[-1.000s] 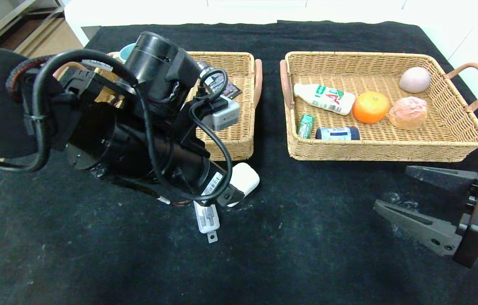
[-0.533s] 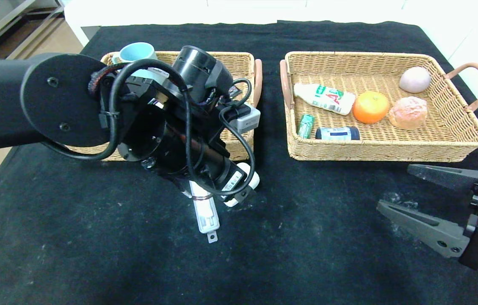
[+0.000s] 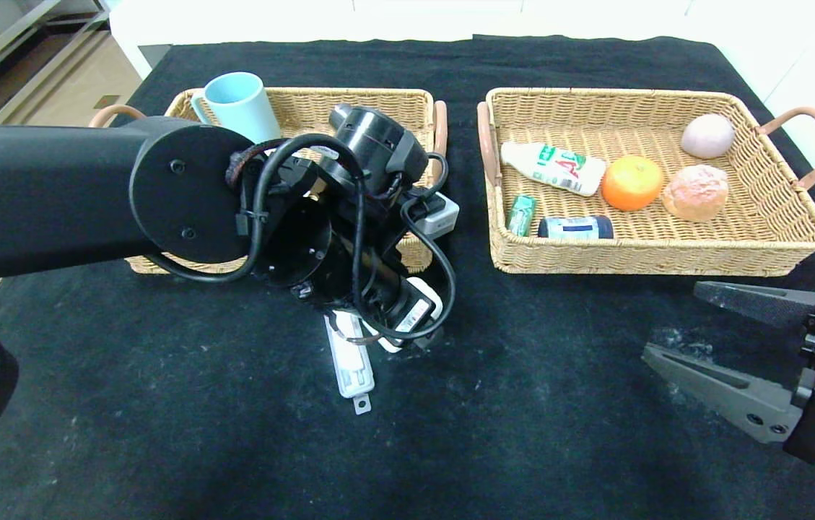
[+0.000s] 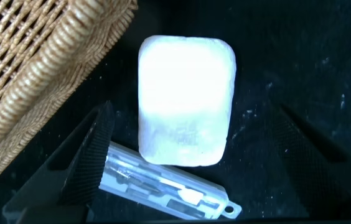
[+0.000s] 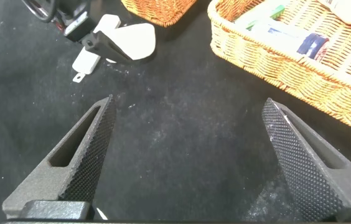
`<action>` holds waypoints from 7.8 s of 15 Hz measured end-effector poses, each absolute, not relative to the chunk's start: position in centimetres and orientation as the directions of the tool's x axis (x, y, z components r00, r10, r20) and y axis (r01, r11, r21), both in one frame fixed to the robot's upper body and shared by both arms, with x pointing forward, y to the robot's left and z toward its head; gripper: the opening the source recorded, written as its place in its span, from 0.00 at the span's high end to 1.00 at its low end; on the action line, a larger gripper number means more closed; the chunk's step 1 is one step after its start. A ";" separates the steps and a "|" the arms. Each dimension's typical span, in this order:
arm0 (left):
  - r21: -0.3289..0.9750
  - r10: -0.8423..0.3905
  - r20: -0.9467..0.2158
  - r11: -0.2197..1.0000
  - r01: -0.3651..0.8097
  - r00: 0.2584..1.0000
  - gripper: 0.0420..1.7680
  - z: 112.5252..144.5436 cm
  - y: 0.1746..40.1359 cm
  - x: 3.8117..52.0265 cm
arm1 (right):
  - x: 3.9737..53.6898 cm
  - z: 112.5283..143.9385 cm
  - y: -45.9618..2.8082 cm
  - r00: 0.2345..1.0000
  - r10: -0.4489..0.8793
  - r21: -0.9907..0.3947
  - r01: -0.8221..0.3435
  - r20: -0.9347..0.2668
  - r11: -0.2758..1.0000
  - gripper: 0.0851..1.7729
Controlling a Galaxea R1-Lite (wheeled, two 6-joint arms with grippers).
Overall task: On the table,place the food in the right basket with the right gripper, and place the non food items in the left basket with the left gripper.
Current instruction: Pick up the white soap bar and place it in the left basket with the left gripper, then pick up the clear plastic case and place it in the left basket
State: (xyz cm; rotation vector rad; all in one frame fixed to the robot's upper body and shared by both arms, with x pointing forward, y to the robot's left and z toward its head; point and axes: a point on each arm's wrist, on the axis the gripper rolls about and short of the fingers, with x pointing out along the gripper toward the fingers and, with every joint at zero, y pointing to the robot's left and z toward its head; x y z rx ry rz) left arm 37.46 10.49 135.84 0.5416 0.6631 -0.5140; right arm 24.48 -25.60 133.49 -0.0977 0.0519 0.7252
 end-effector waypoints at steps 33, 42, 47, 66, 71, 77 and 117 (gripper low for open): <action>0.301 -0.223 -0.719 0.754 0.584 0.658 0.43 133.7 9.6 38.8 | 24.6 133.1 -25.5 0.745 0.659 -0.069 -0.666 -0.100 0.743 0.04; 0.299 -0.232 -0.711 0.755 0.584 0.664 0.44 134.3 9.8 38.6 | 24.6 133.0 -25.4 0.743 0.662 -0.076 -0.669 -0.101 0.739 0.04; 0.284 -0.286 -0.673 0.751 0.596 0.682 0.44 136.7 10.2 36.6 | 24.5 132.8 -25.3 0.739 0.665 -0.081 -0.673 -0.107 0.735 0.04; -0.009 -0.306 -0.375 0.945 0.326 0.875 0.44 144.7 14.9 37.5 | 24.6 132.8 -25.3 0.739 0.664 -0.079 -0.673 -0.111 0.735 0.04; -0.031 -0.259 -0.304 0.965 0.262 0.917 0.44 144.0 15.9 41.0 | 24.6 132.7 -25.3 0.739 0.664 -0.079 -0.673 -0.113 0.735 0.04; -0.029 -0.232 -0.281 0.972 0.233 0.931 0.44 142.8 15.8 43.8 | 24.6 132.7 -25.3 0.740 0.664 -0.080 -0.672 -0.113 0.736 0.04; -0.157 -0.193 -0.735 0.981 0.115 0.650 0.04 139.1 15.1 35.9 | 24.6 132.8 -25.3 0.742 0.662 -0.083 -0.670 -0.107 0.737 0.04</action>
